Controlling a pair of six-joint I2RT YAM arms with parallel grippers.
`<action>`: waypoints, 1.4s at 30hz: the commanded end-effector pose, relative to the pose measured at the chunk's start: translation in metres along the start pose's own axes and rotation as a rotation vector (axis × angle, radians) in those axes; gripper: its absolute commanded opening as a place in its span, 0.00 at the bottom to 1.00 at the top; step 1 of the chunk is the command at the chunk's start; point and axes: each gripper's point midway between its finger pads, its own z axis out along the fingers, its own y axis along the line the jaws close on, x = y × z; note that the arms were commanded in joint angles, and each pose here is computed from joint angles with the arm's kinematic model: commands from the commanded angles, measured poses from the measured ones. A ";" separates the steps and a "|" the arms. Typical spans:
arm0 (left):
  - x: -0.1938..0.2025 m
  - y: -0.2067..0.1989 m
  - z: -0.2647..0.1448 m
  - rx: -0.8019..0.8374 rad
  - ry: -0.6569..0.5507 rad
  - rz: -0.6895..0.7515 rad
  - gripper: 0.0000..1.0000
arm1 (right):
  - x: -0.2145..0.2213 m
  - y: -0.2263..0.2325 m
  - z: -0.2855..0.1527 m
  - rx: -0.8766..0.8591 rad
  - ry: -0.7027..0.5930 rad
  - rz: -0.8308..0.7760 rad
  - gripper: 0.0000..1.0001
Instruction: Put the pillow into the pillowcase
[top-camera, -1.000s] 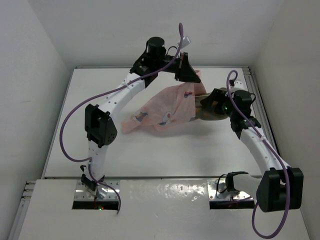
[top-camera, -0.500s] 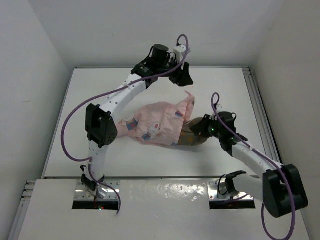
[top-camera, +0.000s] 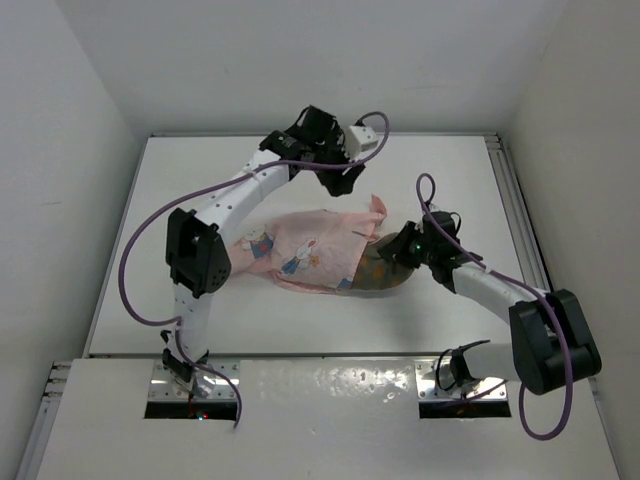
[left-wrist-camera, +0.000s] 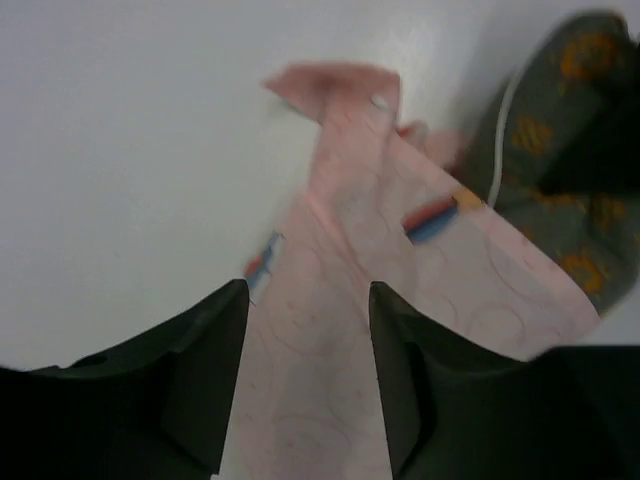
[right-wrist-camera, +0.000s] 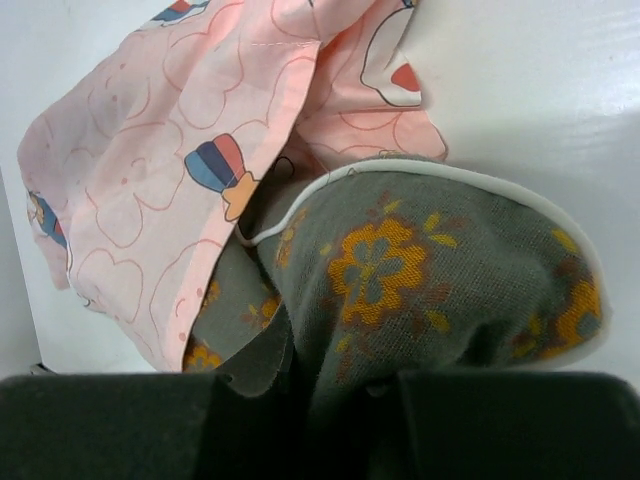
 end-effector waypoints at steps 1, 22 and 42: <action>0.066 -0.042 -0.038 0.171 0.236 0.161 0.47 | -0.023 0.016 0.003 -0.027 -0.045 -0.003 0.00; 0.180 -0.016 0.017 -0.107 0.350 0.192 0.40 | 0.035 0.013 -0.002 -0.019 0.066 -0.086 0.00; 0.060 -0.055 -0.008 0.151 0.176 0.114 0.39 | -0.037 -0.019 -0.065 0.161 -0.155 -0.145 0.43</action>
